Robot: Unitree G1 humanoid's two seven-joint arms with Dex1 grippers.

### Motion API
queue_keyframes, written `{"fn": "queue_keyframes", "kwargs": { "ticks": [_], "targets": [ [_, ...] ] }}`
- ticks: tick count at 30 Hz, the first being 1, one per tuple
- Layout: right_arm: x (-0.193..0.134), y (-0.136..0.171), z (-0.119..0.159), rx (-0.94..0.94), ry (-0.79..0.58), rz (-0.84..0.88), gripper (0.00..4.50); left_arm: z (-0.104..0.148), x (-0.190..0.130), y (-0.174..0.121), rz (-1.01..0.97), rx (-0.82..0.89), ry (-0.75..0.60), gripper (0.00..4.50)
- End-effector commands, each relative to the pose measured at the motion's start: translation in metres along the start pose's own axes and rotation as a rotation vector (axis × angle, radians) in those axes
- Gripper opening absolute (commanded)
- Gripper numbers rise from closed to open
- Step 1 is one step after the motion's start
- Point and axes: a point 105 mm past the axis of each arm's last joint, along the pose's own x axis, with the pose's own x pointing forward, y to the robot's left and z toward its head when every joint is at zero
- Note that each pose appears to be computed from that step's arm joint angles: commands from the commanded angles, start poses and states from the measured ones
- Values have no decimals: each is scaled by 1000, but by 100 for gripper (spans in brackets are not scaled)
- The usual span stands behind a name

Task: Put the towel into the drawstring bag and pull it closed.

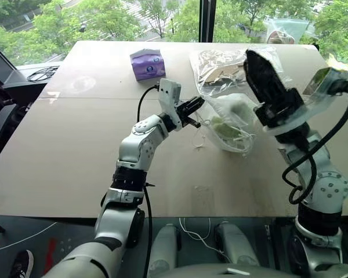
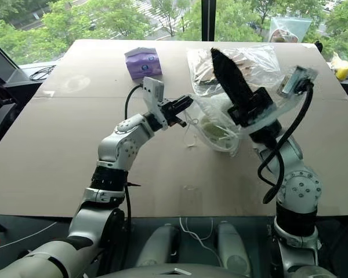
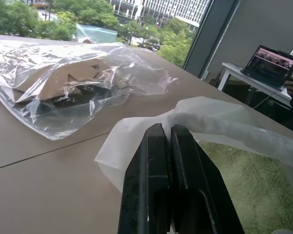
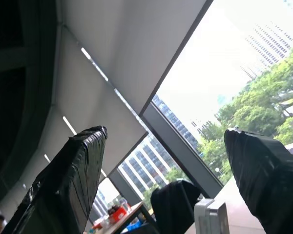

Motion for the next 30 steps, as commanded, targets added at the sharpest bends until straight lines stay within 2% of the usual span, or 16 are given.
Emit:
{"fn": "queue_keyframes", "kwargs": {
  "ticks": [1, 4, 6, 7, 9, 15, 18, 21, 26, 29, 30],
  "targets": [
    [-7, -21, 15, -247, 63, -120, 412, 14, 2, -11, -34, 30, -42, 0],
    [-35, -30, 20, -467, 299, -121, 412, 17, 1, -9, -25, 28, -49, 0],
    [-54, -32, 21, -507, 437, -114, 412, 17, 1, -8, -23, 27, -50, 0],
    [-75, -29, 16, -510, 573, -92, 432, 17, 1, -8, -23, 28, -49, 0],
    [-111, -28, 5, -500, 801, -108, 432, 16, 2, -8, -24, 27, -47, 0],
    [-153, -57, -30, -533, 1071, -254, 432, 14, 2, -8, -26, 25, -41, 0],
    [-148, -71, -36, -541, 1021, -312, 432, 15, 3, -8, -28, 19, -44, 0],
    [-144, -81, -44, -583, 1038, -344, 432, 15, 3, -8, -33, 24, -41, 0],
    [-131, -90, -48, -611, 979, -379, 432, 16, 3, -7, -27, 19, -42, 0],
    [-128, -94, -43, -649, 957, -402, 360, 15, 2, -7, -26, 18, -41, 0],
    [-128, -95, -41, -657, 951, -406, 313, 15, 2, -8, -26, 17, -41, 0]
  ]
}}
